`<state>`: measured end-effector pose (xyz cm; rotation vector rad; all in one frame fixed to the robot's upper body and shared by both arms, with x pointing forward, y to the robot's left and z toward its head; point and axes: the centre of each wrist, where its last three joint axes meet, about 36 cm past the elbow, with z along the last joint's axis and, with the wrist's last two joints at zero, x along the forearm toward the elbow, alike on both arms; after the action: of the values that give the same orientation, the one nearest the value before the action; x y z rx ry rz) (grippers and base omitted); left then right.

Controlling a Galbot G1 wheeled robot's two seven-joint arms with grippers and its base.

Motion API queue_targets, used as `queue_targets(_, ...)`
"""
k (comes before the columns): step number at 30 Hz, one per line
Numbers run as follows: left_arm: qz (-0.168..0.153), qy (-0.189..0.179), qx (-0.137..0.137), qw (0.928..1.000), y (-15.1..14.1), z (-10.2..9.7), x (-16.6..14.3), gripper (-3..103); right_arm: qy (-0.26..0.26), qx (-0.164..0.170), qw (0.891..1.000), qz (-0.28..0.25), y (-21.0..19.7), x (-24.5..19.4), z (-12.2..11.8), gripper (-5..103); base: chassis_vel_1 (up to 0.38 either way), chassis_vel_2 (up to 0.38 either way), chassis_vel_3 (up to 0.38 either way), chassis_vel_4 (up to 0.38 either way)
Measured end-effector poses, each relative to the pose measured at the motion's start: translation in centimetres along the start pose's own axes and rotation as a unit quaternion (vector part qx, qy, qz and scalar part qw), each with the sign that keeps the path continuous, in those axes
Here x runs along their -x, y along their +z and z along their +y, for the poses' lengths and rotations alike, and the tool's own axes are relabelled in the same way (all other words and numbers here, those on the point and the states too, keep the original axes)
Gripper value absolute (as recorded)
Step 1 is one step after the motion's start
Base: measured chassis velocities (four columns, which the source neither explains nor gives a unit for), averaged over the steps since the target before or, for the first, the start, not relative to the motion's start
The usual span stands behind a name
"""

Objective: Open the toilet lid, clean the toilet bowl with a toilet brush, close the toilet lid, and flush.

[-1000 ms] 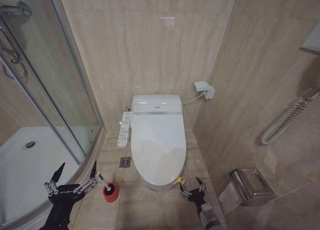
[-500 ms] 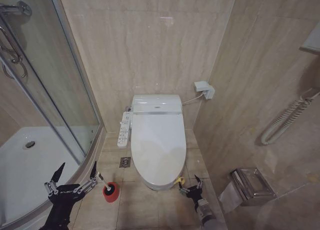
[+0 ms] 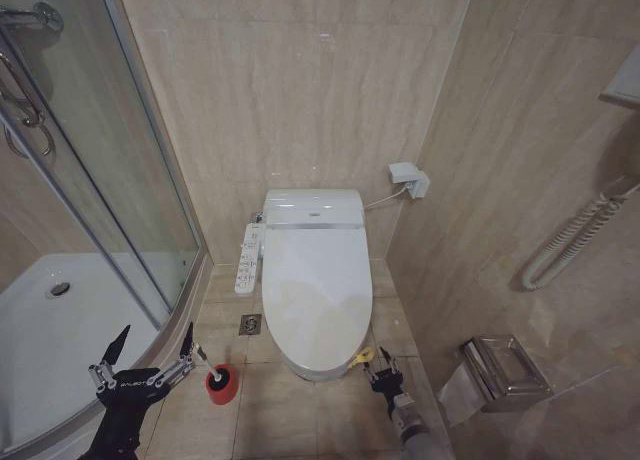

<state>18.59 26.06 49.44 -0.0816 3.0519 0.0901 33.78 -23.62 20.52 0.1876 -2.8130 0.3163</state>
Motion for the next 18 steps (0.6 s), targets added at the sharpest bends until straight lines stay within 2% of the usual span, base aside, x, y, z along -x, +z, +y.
queue_targets(1, 0.0, 0.0, 0.0, 1.0, 0.0, 0.0, 0.0, 100, 0.0, 0.0, 1.0, 0.0, 0.0, 0.0, 0.0, 70, 0.0, 0.0, 0.0, 0.0)
queue_targets(2, 0.0, 0.0, 0.0, 1.0, 0.0, 0.0, 0.0, 100, 0.0, 0.001, 1.0, 0.0, 0.0, 0.1, 0.0, 42, 0.0, 0.0, 0.0, 0.0)
queue_targets(7, 0.0, 0.0, 0.0, 1.0, 0.0, 0.0, 0.0, 100, 0.002, 0.001, 1.0, 0.0, 0.0, 0.0, -0.2, 42, 0.0, 0.0, 0.0, 0.0)
queue_targets(8, 0.0, 0.0, 0.0, 1.0, 0.0, 0.0, 0.0, 100, 0.002, 0.0, 1.0, -0.001, 0.0, -0.1, -0.3, 15, 0.0, 0.0, 0.0, 0.0)
queue_targets(15, 0.0, 0.0, 0.0, 1.0, 0.0, 0.0, 0.0, 100, 0.003, -0.011, 1.0, 0.007, 0.1, -1.3, -1.1, 15, 0.0, 0.0, 0.0, 0.0)
queue_targets(16, 0.0, 0.0, 0.0, 1.0, 0.0, 0.0, 0.0, 100, 0.001, -0.013, 1.0, 0.009, 0.1, -1.6, -1.2, 8, 0.0, 0.0, 0.0, 0.0)
queue_targets(18, 0.0, 0.0, 0.0, 1.0, 0.0, 0.0, 0.0, 100, -0.005, -0.018, 1.0, 0.011, 0.2, -2.1, -1.6, 8, 0.0, 0.0, 0.0, 0.0)
